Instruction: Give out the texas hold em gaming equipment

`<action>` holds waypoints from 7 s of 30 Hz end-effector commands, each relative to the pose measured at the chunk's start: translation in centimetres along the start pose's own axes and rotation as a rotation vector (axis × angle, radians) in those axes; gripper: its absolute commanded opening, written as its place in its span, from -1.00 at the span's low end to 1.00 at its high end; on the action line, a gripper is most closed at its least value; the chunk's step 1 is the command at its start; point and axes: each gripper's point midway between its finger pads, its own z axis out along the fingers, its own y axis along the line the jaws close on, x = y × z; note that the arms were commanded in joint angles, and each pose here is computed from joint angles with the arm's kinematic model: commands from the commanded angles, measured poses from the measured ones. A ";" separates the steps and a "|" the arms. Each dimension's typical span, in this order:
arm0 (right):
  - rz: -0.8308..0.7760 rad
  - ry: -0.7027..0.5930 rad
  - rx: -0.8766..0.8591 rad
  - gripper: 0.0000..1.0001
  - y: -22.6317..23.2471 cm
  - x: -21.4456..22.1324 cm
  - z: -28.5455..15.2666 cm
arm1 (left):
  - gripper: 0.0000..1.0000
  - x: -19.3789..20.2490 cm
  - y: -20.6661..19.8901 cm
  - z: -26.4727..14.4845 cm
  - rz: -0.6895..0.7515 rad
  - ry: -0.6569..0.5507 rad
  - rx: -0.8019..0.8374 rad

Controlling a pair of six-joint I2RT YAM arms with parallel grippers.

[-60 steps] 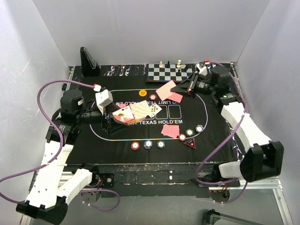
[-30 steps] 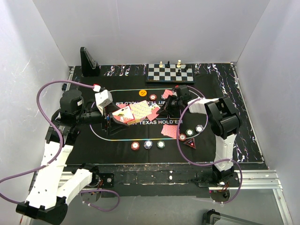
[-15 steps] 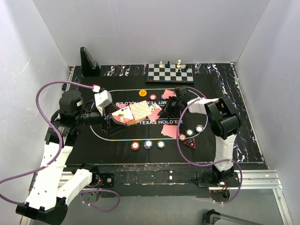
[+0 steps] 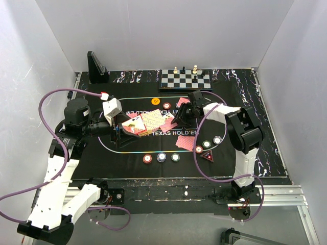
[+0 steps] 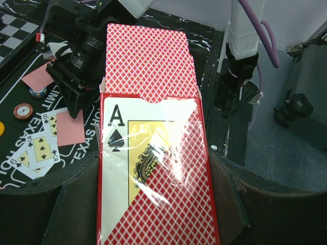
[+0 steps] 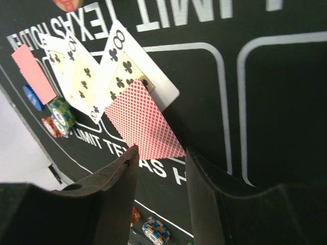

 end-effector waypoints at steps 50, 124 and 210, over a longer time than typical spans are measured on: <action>-0.401 0.202 -0.759 0.81 24.1 15.5 -24.3 | -1.00 -0.1 1.3 0.9 0.046 -0.014 0.023; -0.156 0.085 -0.301 -0.97 11.1 1.7 -3.8 | -1.00 0.8 0.0 0.6 0.028 -0.040 0.046; -0.366 -0.109 -0.375 0.77 15.7 6.1 -26.0 | -1.00 1.8 -0.1 0.6 0.035 -0.030 0.048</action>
